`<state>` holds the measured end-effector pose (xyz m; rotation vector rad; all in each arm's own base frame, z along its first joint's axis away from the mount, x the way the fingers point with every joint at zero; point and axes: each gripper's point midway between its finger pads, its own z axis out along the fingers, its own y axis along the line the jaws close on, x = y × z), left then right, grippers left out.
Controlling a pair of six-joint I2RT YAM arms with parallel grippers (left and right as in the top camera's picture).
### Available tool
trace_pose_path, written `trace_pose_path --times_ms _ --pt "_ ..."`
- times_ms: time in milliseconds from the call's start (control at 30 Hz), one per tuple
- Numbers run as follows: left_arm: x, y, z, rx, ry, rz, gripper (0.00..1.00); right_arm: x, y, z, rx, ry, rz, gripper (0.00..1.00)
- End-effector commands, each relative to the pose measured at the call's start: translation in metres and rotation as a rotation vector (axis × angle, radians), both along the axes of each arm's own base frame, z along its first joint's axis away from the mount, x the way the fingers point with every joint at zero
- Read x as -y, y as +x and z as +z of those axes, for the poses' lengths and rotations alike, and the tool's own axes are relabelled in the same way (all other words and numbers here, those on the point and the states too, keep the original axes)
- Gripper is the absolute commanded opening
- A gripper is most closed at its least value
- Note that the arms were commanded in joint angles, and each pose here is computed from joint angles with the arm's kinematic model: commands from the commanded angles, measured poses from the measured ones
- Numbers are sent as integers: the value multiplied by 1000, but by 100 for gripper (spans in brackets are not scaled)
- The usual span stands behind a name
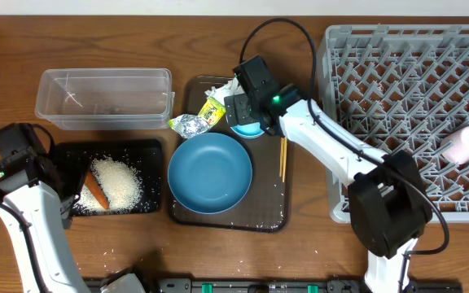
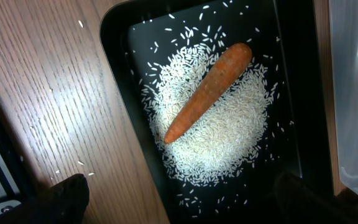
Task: Sort waste into correct bins and load items into the dishwasher rack
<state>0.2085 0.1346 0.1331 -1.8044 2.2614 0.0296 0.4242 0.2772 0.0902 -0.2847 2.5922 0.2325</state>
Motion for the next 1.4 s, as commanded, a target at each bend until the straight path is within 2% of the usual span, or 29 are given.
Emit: trace_pose_path --times_ms 0,200,500,633,833,967,1100,1233,1367 --pt "-2 0 1 1 -2 17 98 -6 -1 -16 -25 -9 -12 89" --pt "-2 0 1 1 -2 17 98 -1 0 -25 -35 -26 -45 83" --pt "-2 0 1 1 -2 17 98 -2 4 -15 -23 -17 -47 51" --pt "-2 0 1 1 -2 17 98 1 12 19 6 1 -57 47" --pt "-2 0 1 1 -2 17 98 35 33 120 123 52 -117 44" --pt "-2 0 1 1 -2 17 98 90 43 183 214 64 -216 44" --pt "-2 0 1 1 -2 18 98 178 47 221 291 14 -411 43" --pt "-2 0 1 1 -2 17 98 275 45 231 299 -36 -607 44" --pt "-2 0 1 1 -2 17 98 361 34 218 247 -66 -785 42"
